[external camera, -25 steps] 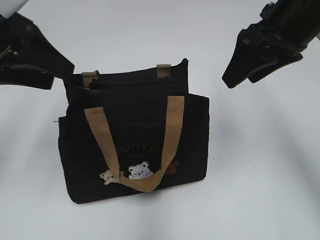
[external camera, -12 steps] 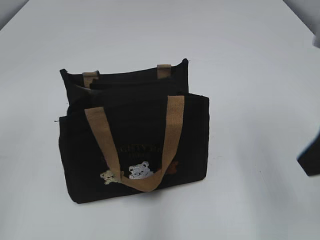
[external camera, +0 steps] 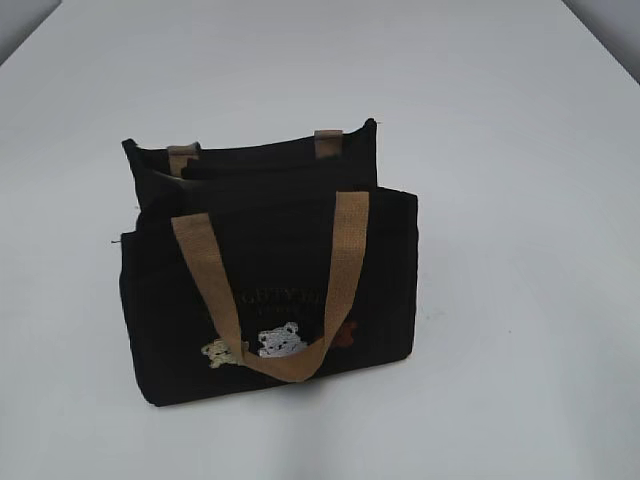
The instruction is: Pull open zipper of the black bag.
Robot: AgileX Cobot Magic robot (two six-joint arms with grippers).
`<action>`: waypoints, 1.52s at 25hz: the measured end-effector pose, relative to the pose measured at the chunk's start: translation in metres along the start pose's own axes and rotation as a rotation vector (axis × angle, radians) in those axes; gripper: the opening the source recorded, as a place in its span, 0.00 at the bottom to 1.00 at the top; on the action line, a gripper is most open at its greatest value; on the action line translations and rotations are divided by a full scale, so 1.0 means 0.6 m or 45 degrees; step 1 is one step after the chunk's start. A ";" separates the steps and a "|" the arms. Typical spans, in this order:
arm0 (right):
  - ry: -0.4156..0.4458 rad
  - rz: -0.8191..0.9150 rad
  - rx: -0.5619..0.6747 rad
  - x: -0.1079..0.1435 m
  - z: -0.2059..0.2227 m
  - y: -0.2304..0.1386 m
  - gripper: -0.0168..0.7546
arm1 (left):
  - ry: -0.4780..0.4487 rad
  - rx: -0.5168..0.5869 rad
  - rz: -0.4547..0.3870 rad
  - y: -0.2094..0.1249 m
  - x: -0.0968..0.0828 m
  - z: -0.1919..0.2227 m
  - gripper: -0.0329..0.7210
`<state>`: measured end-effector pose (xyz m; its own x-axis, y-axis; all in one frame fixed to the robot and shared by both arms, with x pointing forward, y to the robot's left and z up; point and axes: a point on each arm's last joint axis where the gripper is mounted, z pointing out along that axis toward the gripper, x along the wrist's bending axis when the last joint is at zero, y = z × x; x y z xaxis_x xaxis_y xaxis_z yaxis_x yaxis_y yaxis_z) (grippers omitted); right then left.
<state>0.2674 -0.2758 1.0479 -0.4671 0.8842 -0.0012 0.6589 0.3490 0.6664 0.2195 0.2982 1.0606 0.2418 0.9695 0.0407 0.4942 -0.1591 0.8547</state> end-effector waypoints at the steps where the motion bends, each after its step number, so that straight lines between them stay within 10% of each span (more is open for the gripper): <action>1: -0.016 -0.010 -0.070 0.003 -0.008 -0.006 0.72 | 0.004 -0.006 0.002 -0.001 0.000 -0.001 0.64; 7: -0.074 -0.045 -0.307 0.012 -0.029 -0.036 0.72 | 0.002 0.009 -0.001 0.005 0.001 0.005 0.64; 38: -0.166 0.013 -0.417 0.019 -0.040 -0.048 0.72 | -0.025 -0.098 -0.025 0.013 -0.001 0.021 0.64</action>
<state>0.2291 -0.2834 1.0466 -0.3679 0.9269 -0.0744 0.4296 0.2403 0.8705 0.2338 0.2938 1.0608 0.2494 0.9683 0.0138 0.4337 -0.1244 0.8924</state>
